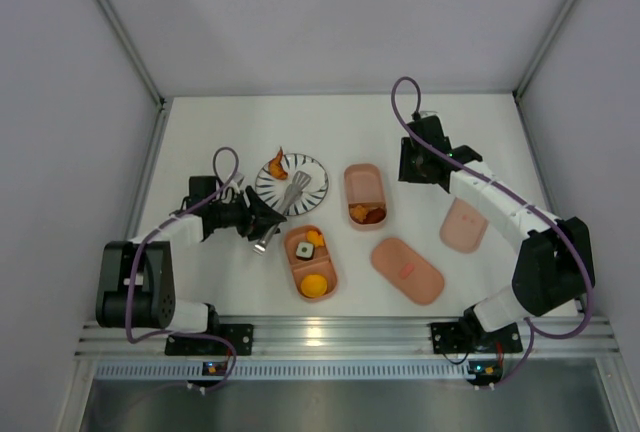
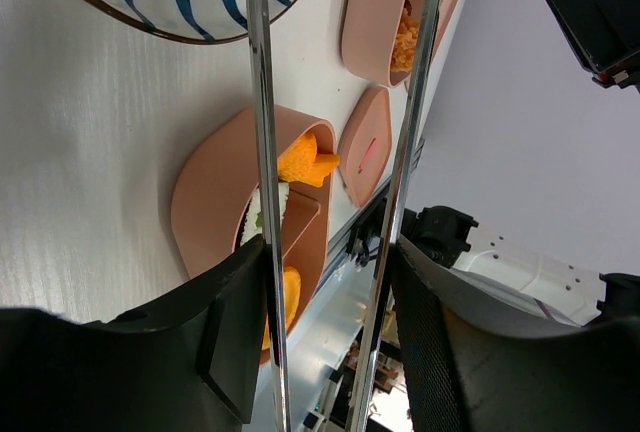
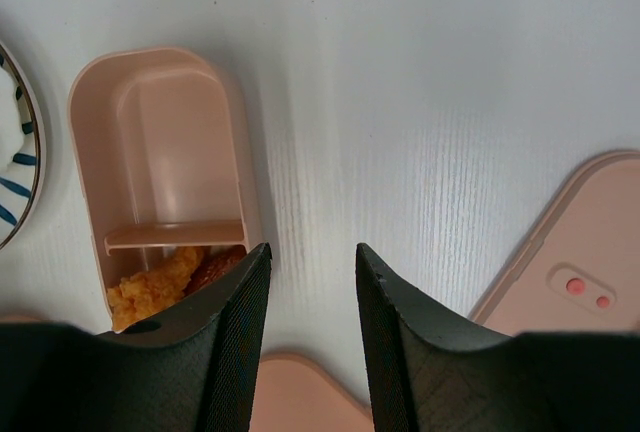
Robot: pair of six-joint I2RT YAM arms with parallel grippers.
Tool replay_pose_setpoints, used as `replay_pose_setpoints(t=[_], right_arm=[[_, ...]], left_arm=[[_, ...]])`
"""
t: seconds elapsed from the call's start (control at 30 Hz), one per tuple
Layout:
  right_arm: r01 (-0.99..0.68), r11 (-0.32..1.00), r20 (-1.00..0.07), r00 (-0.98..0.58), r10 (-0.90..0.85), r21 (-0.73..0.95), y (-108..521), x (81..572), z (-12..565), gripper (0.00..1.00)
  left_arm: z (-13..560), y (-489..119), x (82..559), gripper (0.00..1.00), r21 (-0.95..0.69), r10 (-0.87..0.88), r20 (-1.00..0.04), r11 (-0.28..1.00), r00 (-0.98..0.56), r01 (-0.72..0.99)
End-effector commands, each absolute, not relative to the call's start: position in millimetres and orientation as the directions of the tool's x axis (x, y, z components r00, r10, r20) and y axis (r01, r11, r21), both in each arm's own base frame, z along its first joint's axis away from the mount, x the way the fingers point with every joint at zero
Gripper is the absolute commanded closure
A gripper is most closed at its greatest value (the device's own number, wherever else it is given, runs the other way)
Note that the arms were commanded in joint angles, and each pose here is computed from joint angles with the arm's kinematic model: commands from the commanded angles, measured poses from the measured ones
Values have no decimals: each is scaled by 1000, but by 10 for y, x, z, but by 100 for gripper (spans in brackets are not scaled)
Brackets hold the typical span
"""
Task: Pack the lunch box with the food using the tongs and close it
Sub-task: Pick up the fake food from the plate.
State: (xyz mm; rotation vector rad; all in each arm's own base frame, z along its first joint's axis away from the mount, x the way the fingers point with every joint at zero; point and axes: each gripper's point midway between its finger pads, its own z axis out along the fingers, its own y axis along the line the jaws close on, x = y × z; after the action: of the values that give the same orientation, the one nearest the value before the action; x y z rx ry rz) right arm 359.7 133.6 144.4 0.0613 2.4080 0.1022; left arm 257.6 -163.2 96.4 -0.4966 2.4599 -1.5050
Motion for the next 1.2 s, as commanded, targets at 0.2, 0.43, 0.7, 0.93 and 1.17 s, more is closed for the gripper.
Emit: replay_pose_setpoints(t=[0.2, 0.43, 0.7, 0.93, 1.17], right_arm=[[30, 995, -697, -712, 86, 93, 1255, 3580, 1624, 61], [30, 995, -701, -708, 88, 95, 1251, 3577, 1639, 61], [32, 995, -703, -705, 91, 97, 1256, 3578, 1632, 61], [34, 995, -704, -705, 92, 96, 1248, 3581, 1624, 61], [33, 995, -708, -700, 92, 97, 1248, 3590, 1644, 61]], left_arm=[[1138, -1642, 2608, 46, -910, -345, -78, 408, -935, -75], [1129, -1663, 2630, 45, -918, -347, -58, 386, -936, -86], [1137, -1671, 2661, 44, -922, -345, -48, 377, -937, -91], [1146, -1676, 2715, 45, -924, -356, -34, 367, -934, -106], [1184, -1684, 2798, 45, -930, -356, -54, 357, -933, -83]])
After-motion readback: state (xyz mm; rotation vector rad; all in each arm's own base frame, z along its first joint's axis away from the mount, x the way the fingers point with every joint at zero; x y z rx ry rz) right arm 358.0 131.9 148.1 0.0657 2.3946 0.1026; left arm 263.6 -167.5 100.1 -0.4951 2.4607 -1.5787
